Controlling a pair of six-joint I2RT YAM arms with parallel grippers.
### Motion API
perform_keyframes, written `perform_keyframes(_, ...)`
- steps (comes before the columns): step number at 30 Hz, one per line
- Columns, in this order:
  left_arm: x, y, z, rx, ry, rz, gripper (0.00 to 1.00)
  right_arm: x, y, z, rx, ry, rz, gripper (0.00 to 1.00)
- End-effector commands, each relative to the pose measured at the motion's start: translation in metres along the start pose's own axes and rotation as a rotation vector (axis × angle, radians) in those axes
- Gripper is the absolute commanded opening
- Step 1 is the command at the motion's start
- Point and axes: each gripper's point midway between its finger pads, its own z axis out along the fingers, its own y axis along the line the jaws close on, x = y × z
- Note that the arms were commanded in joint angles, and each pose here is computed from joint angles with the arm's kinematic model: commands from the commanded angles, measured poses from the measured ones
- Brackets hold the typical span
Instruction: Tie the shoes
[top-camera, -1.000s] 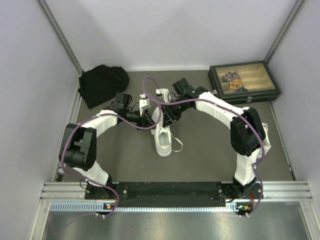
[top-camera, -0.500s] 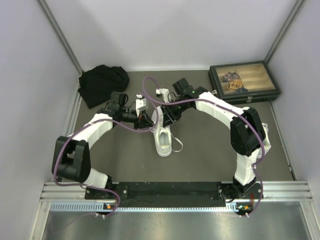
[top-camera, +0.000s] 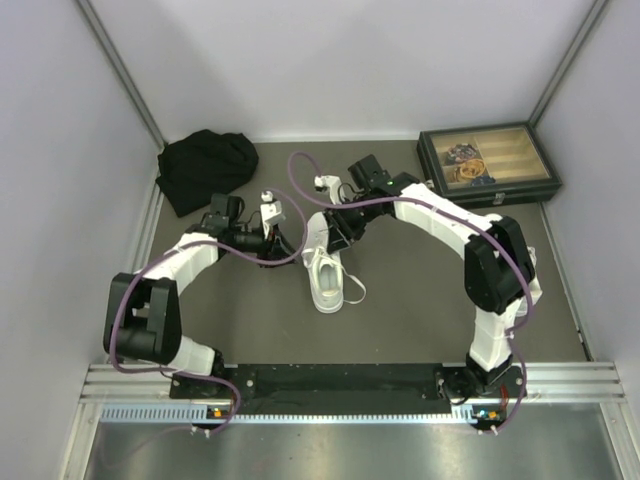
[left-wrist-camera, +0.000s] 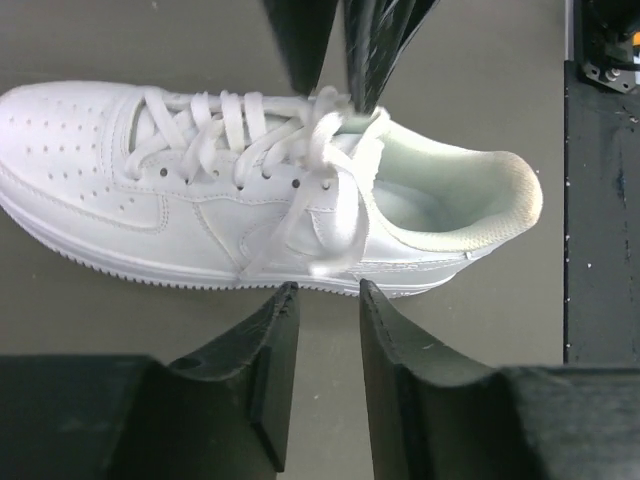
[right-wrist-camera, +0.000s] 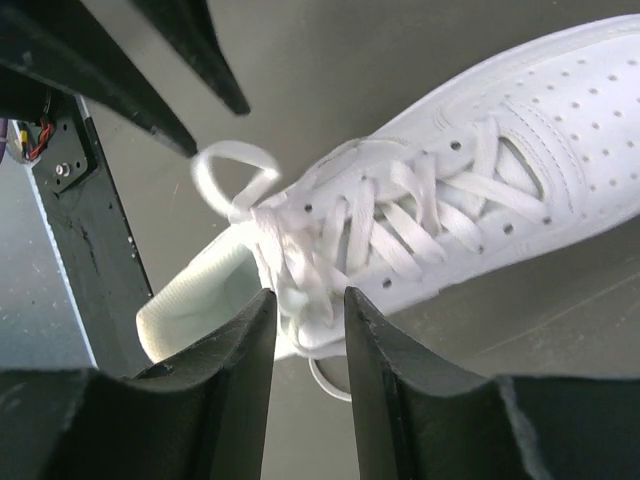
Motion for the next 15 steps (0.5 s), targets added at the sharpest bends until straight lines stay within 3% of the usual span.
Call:
perform_keyframes(1,0.004,0.003,0.0,0.007,-0.013,-0.014,0.4,-0.013,0.012,-0.035,0.001,-0.073,-0.043,0.35)
perform_keyframes(3,0.002,0.003,0.0,-0.001,-0.021,-0.045,0.48,-0.006,0.013,-0.044,0.001,-0.084,-0.046,0.38)
perform_keyframes(8,-0.007,0.007,-0.013,-0.052,-0.055,-0.045,0.54,0.022,0.007,-0.062,0.019,-0.094,-0.078,0.46)
perform_keyframes(11,-0.02,0.011,-0.026,-0.11,-0.109,-0.062,0.58,0.06,0.002,-0.05,0.016,-0.066,-0.101,0.51)
perform_keyframes(15,-0.038,0.015,-0.04,-0.184,-0.174,-0.085,0.61,0.07,-0.008,-0.035,0.027,-0.08,-0.111,0.52)
